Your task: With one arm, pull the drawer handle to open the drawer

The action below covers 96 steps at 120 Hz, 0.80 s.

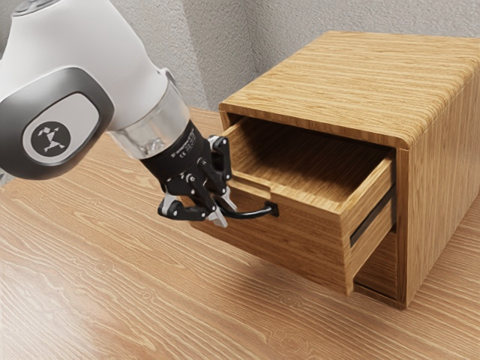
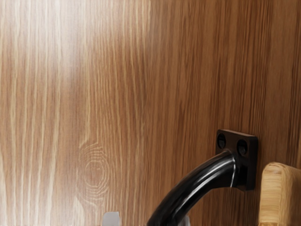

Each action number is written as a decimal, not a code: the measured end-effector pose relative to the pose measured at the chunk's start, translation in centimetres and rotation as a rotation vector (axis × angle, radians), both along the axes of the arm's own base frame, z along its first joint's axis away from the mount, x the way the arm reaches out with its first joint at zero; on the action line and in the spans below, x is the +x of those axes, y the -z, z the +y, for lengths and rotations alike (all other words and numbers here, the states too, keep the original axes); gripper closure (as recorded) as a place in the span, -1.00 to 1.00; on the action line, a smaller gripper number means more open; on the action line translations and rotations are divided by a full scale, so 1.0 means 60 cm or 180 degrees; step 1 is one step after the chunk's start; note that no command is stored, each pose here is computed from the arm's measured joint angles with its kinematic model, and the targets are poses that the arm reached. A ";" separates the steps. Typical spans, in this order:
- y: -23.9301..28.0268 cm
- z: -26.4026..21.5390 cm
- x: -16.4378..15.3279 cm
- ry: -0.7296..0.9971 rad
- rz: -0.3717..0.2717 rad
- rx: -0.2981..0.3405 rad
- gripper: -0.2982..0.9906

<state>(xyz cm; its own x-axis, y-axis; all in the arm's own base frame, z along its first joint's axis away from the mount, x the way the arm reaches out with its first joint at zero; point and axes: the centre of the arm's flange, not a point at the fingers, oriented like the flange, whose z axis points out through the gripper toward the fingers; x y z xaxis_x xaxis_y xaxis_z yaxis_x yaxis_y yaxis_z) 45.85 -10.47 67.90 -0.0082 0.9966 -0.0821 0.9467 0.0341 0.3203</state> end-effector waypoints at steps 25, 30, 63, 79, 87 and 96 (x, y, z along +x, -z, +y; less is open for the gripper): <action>0.001 -0.001 -0.001 -0.0032 0.0023 -0.0010 0.66; 0.001 -0.001 -0.001 -0.0036 0.0026 -0.0012 0.66; 0.001 -0.003 -0.003 -0.0059 0.0033 -0.0004 0.66; 0.000 -0.021 -0.008 -0.0014 0.0023 0.0008 0.66; 0.000 -0.034 -0.012 0.0023 0.0016 0.0007 0.66; 0.001 -0.034 -0.014 0.0012 0.0023 0.0003 0.68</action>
<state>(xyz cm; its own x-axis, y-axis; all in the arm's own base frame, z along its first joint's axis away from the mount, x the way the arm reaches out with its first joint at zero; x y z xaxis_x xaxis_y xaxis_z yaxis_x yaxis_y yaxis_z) 45.03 -12.52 67.81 -0.0050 0.9967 -0.0810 0.9491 0.0303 0.3136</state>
